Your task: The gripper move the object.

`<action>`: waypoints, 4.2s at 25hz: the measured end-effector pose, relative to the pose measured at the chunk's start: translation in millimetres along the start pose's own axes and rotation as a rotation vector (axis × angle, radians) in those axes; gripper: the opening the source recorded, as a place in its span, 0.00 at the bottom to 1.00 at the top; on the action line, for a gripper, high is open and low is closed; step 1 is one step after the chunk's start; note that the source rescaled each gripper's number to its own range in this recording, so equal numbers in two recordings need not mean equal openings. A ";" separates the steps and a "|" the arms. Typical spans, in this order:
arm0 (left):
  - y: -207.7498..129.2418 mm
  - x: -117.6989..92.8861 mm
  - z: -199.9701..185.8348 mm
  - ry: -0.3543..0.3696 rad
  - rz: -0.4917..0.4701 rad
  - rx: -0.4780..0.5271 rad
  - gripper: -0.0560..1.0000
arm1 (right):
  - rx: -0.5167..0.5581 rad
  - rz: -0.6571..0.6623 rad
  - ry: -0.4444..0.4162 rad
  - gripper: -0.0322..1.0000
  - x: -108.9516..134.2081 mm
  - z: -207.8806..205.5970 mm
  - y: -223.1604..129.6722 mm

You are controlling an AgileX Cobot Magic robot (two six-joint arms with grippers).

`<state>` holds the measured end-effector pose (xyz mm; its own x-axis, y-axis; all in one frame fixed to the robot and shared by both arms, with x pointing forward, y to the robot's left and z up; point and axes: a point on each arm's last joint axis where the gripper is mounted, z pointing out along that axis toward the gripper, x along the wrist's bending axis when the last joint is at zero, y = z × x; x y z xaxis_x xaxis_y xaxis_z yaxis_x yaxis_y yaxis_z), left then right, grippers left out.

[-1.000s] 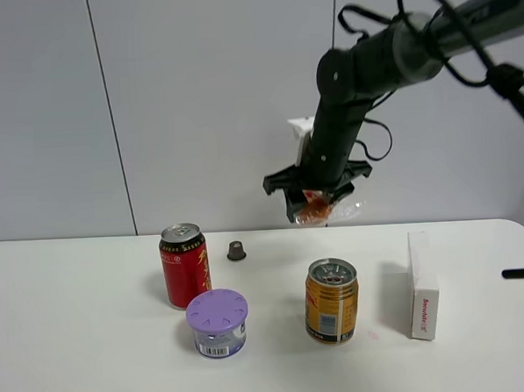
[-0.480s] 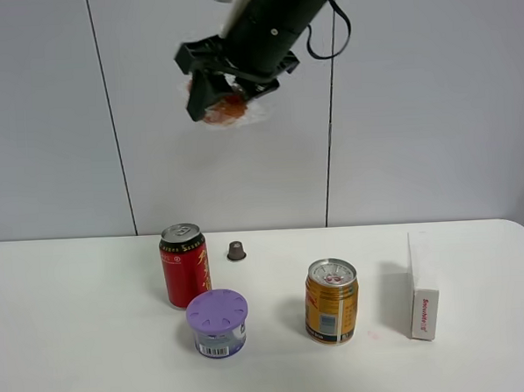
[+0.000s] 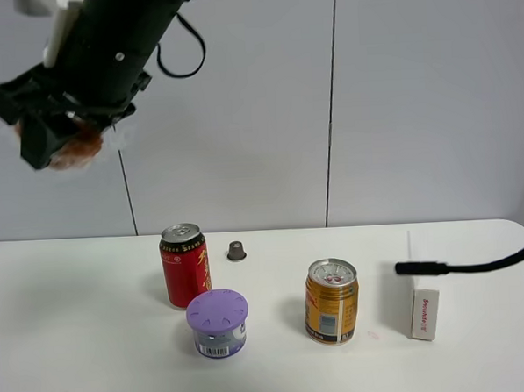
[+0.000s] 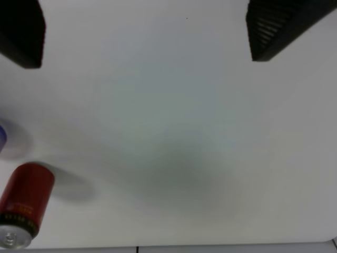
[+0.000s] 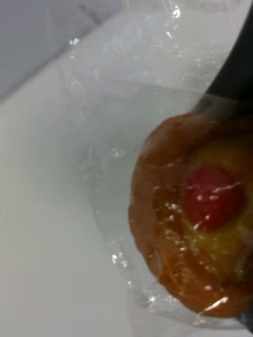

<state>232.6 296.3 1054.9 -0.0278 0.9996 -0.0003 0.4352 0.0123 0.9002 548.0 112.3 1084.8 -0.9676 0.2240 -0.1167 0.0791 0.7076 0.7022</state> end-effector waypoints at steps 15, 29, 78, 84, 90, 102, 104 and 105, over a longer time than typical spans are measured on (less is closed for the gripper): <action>0.0 0.0 0.0 0.000 0.000 0.000 1.00 | 0.256 -0.130 0.091 0.03 28.4 115.6 -63.3; 0.0 0.0 0.0 0.000 0.000 0.000 1.00 | 0.348 -0.194 0.145 0.03 34.0 168.3 -109.9; 0.0 0.0 0.0 0.000 0.000 0.000 1.00 | 0.083 0.064 -0.504 1.00 49.7 -278.3 -17.9; 0.0 0.0 0.0 0.000 -0.001 0.000 1.00 | 0.122 0.196 -0.472 1.00 79.2 -271.0 -95.4; 0.0 0.0 0.0 0.000 -0.001 0.000 1.00 | 0.132 0.368 -0.460 1.00 106.6 -278.3 -170.7; 0.0 0.0 0.0 0.000 0.000 0.000 1.00 | 0.201 0.898 -0.610 1.00 87.0 -290.6 -257.7; 0.0 0.0 0.0 0.000 0.000 0.000 1.00 | 0.216 0.957 -0.616 1.00 89.0 -287.8 -270.4; 0.0 0.0 0.0 0.000 0.000 0.000 1.00 | 0.214 0.981 -0.620 1.00 90.6 -286.6 -276.0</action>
<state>232.6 296.3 1054.9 -0.0276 0.9996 0.0000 0.4352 0.0120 0.9002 369.7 -254.8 1081.7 -0.1935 0.9801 0.0445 0.8199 0.1367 0.5560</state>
